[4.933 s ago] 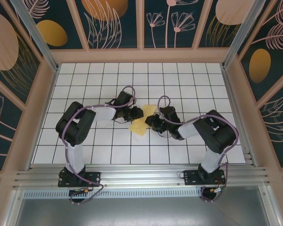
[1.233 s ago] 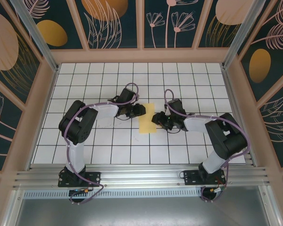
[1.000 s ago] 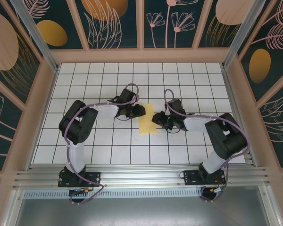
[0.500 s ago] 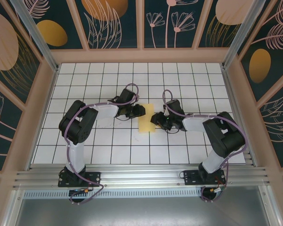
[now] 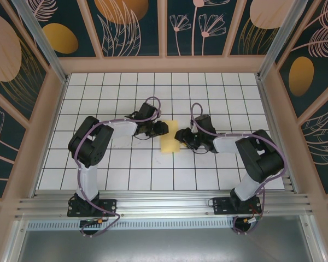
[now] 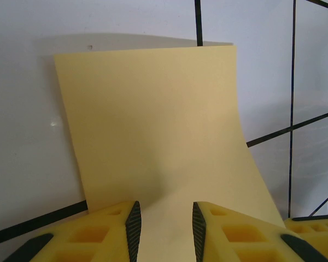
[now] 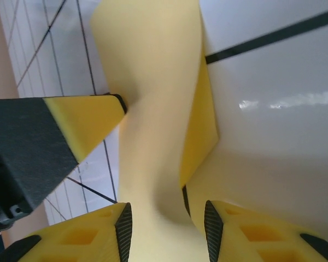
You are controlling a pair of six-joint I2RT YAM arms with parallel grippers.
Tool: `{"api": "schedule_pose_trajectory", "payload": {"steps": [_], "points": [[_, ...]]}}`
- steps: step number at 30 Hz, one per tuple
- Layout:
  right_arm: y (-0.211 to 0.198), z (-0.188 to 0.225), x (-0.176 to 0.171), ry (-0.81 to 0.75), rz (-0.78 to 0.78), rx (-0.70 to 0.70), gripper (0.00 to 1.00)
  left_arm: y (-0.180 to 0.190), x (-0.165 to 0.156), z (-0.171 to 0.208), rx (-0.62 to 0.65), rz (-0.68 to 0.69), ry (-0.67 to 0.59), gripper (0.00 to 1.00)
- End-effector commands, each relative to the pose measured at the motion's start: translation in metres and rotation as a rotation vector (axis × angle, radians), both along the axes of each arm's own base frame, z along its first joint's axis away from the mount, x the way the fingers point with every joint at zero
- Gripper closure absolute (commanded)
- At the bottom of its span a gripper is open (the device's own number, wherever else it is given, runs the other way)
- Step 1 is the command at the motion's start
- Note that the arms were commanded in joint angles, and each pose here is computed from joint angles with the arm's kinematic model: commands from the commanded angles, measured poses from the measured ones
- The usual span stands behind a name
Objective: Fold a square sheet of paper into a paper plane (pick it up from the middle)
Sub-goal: Third fold the triangle at the center of the table.
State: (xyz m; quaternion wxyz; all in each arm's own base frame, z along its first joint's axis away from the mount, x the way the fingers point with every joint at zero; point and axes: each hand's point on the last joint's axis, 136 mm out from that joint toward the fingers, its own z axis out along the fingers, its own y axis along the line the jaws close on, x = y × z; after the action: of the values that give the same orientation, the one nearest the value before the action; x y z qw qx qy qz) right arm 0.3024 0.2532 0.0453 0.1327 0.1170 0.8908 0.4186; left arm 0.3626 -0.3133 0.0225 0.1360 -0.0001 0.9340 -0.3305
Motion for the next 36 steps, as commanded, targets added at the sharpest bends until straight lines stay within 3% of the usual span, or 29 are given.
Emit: {"api": "schedule_pose_trajectory", "payload": {"steps": [1,22,36], "points": [[0.007,0.015,0.006,-0.057,0.039,0.066,0.57,0.006,-0.014,-0.022,0.036,-0.026,0.052,0.65],[0.016,0.0,0.02,-0.032,0.127,0.07,0.59,0.008,-0.017,-0.018,0.029,-0.02,0.048,0.64],[0.015,-0.018,0.018,0.02,0.122,0.045,0.77,-0.004,-0.012,0.034,-0.062,-0.067,-0.058,0.56]]}}
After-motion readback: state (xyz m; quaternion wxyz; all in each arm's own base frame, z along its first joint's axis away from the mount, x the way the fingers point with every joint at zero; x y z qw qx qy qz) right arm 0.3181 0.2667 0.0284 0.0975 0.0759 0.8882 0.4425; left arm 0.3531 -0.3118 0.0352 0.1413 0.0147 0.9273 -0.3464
